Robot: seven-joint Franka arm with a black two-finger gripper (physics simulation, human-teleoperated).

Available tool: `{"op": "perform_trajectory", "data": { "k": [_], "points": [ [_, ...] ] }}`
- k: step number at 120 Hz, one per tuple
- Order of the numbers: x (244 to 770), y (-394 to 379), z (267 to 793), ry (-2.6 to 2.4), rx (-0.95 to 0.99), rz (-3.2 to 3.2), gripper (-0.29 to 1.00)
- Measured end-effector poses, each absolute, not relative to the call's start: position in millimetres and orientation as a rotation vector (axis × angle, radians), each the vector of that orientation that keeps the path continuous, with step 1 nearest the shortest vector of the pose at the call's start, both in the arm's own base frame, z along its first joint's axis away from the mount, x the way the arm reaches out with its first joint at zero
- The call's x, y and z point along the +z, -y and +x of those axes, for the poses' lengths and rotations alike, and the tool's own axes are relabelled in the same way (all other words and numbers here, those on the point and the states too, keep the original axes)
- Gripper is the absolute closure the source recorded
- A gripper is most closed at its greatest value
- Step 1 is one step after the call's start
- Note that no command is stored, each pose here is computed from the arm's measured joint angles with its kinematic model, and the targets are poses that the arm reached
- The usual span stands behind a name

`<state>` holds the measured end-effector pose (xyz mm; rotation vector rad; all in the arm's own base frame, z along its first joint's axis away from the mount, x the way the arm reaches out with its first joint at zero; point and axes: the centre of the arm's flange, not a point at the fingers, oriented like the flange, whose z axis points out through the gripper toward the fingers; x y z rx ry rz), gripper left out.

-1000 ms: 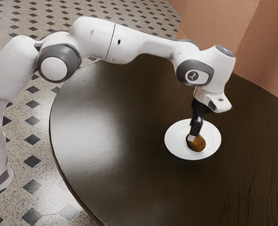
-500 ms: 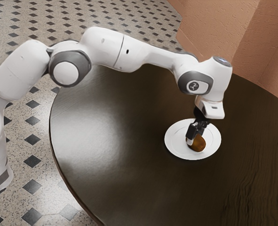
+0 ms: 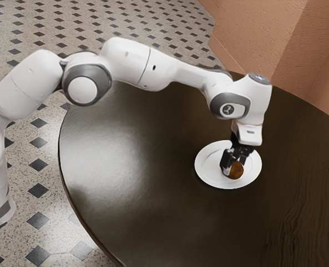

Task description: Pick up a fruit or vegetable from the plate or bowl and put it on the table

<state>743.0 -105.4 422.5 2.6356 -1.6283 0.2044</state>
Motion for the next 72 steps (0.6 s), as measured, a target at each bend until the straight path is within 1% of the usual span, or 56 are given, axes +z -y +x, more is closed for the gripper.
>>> {"op": "perform_trajectory", "data": {
  "k": [23,35,41,53,72],
  "points": [
    [411.1,102.1,745.9,1.674,0.201,2.607,0.03],
    [405.6,99.9,747.1,1.687,0.195,2.596,0.09],
    [403.9,97.5,747.9,1.686,0.198,2.595,0.15],
    [404.3,95.9,749.9,1.687,0.218,2.604,0.21],
    [408.5,97.5,752.6,1.686,0.264,2.620,0.45]
  ]
}}
